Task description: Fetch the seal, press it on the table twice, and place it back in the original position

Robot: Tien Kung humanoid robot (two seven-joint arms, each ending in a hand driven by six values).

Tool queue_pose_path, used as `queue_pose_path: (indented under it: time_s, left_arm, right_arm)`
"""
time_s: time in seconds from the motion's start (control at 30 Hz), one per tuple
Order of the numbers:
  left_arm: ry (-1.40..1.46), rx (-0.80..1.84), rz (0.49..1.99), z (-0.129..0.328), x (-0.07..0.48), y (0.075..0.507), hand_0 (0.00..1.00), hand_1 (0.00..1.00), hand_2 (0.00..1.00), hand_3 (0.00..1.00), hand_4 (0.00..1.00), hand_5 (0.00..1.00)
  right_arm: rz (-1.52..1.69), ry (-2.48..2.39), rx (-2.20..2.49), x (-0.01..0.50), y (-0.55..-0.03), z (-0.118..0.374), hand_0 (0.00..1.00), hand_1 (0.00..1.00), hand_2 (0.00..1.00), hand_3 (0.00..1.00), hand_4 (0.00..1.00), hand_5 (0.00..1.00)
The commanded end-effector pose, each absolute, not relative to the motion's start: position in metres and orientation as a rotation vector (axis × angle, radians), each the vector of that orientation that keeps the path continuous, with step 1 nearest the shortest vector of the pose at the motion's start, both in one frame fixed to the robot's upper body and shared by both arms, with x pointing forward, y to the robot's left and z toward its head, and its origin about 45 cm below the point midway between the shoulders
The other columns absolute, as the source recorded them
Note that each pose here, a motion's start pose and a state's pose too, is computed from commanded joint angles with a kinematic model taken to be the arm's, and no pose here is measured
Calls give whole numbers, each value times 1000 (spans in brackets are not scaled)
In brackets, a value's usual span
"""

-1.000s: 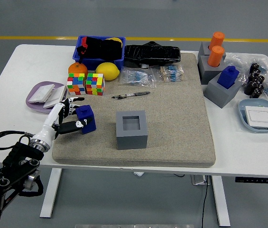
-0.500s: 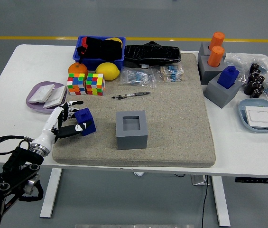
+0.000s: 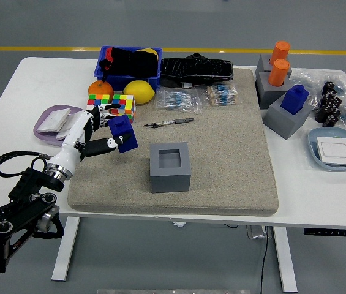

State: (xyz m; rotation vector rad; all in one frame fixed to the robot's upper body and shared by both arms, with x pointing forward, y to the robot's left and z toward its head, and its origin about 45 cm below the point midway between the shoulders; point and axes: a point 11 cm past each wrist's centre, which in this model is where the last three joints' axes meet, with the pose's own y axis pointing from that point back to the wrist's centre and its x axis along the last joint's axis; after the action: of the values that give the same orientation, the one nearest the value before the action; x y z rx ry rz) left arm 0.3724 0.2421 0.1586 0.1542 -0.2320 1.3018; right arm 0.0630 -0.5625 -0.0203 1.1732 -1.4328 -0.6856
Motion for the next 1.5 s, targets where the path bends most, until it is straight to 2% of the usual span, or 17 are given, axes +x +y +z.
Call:
queue_pose_path:
  time_s: [0.43,0.9,1.5]
  left_arm:
    - [-269,46,1139,205,366,194,633,446,415,748,650,2]
    - [-235,98,1047,184,357,166,633,447,415,748,651,2]
    - [-254,160,1035,170,362,167,634,447,414,747,653,2]
  right_arm:
    - [-681,-1439,1172,66,-564,-19,790,697,667,655,829,471]
    - [-681,-1437,1176,66,-563,-19,790,696,665,655,830,473]
    - [-681,-1438,1179,67,-563,-19,791,697,666,655,831,475]
